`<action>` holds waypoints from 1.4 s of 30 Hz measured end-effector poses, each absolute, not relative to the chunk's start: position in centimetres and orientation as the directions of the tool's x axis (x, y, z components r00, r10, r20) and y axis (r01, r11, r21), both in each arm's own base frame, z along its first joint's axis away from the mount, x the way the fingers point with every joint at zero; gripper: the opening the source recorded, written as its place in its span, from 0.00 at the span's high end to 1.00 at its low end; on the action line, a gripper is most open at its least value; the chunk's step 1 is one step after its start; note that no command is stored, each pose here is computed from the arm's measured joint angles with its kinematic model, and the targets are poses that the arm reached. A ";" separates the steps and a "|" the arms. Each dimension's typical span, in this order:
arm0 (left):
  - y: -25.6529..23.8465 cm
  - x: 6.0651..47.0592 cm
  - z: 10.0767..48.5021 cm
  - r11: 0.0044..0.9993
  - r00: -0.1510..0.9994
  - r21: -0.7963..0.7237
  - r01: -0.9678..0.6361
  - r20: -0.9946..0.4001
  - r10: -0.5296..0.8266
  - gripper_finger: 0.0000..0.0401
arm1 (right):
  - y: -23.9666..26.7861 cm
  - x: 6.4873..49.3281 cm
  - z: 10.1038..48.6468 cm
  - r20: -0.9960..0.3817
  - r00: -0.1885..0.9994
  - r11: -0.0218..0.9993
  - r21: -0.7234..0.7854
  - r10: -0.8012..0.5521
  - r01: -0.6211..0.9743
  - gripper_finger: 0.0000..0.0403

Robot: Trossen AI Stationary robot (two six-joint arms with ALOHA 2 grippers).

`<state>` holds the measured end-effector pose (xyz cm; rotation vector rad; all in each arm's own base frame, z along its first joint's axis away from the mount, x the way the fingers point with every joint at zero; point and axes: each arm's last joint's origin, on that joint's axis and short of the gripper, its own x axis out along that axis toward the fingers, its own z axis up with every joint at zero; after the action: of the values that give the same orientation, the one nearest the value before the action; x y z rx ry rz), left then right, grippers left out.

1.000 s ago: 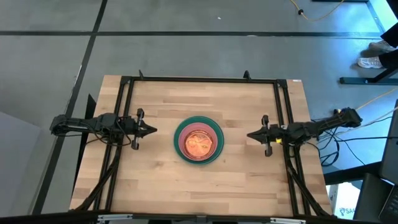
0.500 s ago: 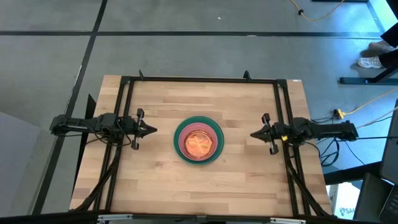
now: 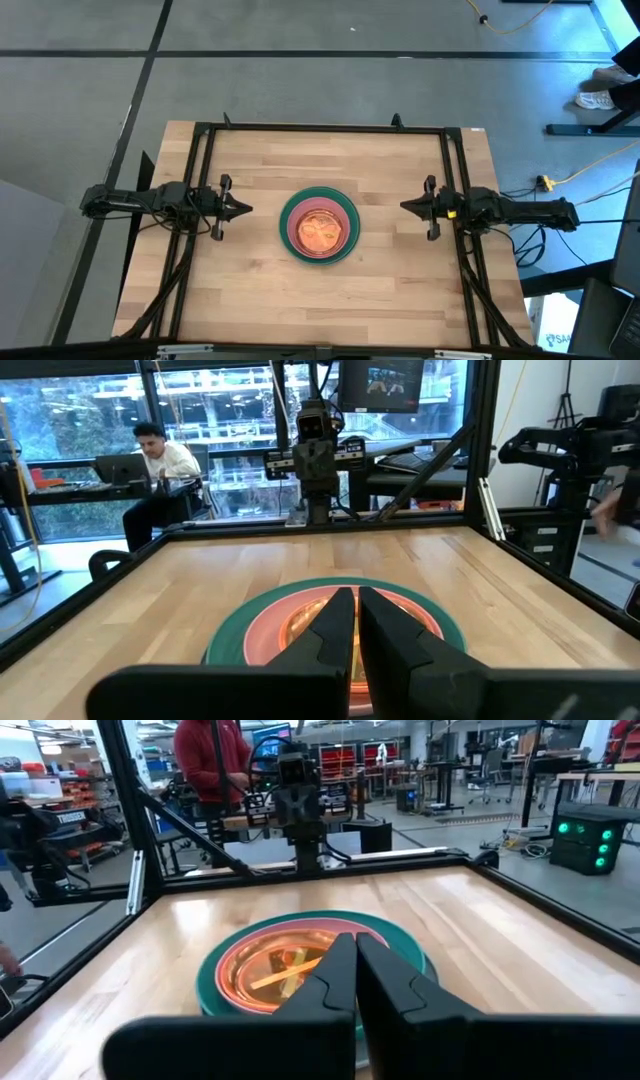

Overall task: Stack plastic plates
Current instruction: Return to Home Position

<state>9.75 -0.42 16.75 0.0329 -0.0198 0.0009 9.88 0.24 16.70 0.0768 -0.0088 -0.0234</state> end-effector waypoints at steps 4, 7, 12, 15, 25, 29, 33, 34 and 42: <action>-0.4 9.7 16.7 0.999 1.000 0.033 -0.001 0.020 0.000 0.97 | 0.3 9.9 16.7 0.007 1.000 0.997 0.079 -0.015 0.015 1.00; -0.4 9.7 16.7 0.999 1.000 0.033 -0.001 0.020 0.000 0.97 | 0.3 9.9 16.7 0.006 1.000 0.997 0.079 -0.015 0.015 1.00; -0.4 9.7 16.7 0.999 1.000 0.033 -0.001 0.020 0.000 0.97 | 0.3 9.9 16.7 0.006 1.000 0.997 0.079 -0.015 0.015 1.00; -0.4 9.7 16.7 0.999 1.000 0.033 -0.001 0.020 0.000 0.97 | 0.3 9.9 16.7 0.006 1.000 0.997 0.080 -0.015 0.015 1.00; -0.4 9.7 16.7 0.999 1.000 0.033 -0.001 0.020 0.000 0.97 | 0.3 9.9 16.7 0.006 1.000 0.997 0.081 -0.015 0.015 1.00; -0.4 9.7 16.7 0.999 1.000 0.033 -0.001 0.020 0.000 0.97 | 0.3 9.9 16.7 0.005 1.000 0.997 0.081 -0.015 0.015 1.00; -0.4 9.7 16.7 0.999 1.000 0.033 -0.001 0.020 0.000 0.97 | 0.3 9.9 16.6 0.005 1.000 0.997 0.081 -0.015 0.015 1.00; -0.4 9.7 16.7 0.999 1.000 0.033 -0.001 0.020 0.000 0.97 | 0.3 9.9 16.6 0.005 1.000 0.997 0.080 -0.015 0.014 1.00; -0.4 9.7 16.7 0.999 1.000 0.033 -0.001 0.020 0.000 0.97 | 0.3 9.9 16.6 0.005 1.000 0.997 0.080 -0.015 0.014 1.00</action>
<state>9.75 -0.42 16.75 0.0329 -0.0200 0.0007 9.89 0.27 16.64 0.0805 -0.0054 -0.0147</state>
